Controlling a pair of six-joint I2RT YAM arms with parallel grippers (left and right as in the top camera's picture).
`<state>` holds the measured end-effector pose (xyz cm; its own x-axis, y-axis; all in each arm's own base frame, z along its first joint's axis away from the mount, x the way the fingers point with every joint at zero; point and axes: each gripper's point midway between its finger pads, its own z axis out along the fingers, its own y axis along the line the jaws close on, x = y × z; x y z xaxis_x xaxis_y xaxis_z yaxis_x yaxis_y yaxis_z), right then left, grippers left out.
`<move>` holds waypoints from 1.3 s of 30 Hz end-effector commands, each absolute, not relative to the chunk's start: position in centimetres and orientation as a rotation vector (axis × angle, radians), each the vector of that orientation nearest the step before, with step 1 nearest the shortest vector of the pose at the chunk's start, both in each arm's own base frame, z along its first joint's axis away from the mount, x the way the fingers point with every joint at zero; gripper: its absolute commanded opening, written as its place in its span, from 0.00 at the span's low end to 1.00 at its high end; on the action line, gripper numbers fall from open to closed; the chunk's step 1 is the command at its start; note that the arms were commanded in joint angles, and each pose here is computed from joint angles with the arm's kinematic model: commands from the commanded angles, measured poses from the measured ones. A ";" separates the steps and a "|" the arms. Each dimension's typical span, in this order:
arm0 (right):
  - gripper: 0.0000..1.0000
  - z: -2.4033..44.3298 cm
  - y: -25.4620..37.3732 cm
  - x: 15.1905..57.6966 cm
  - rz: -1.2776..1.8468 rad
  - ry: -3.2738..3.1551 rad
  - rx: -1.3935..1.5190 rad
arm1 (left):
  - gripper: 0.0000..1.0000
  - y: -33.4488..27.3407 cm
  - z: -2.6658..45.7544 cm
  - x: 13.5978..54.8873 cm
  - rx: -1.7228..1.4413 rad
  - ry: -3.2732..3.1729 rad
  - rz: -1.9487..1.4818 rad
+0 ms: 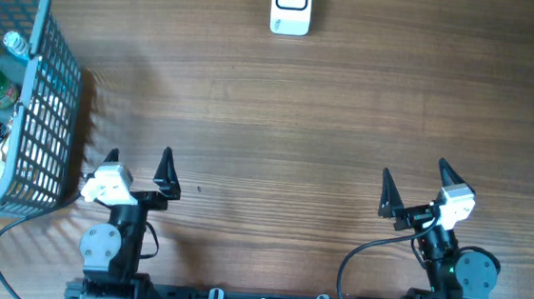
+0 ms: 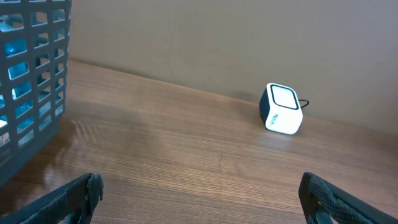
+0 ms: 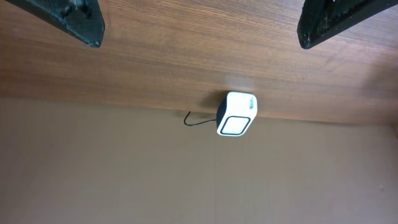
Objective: Scan the item barcode
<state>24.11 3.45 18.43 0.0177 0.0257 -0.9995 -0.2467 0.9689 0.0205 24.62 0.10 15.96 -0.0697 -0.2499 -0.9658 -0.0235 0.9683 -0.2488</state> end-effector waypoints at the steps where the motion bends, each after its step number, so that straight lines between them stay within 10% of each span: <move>1: 1.00 17.9 3.4 24.2 0.210 1.550 -0.173 | 1.00 0.4 15.7 24.6 -0.212 1.631 -0.161; 39: 1.00 17.9 3.0 24.3 0.147 1.546 -0.188 | 1.00 0.2 15.8 24.6 -0.203 1.632 -0.171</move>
<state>24.19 3.18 18.45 0.0282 -0.0149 -0.9995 -0.2272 0.9736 -0.0209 24.62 0.22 15.97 -0.0676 -0.2499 -0.9659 -0.0300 0.9682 -0.2484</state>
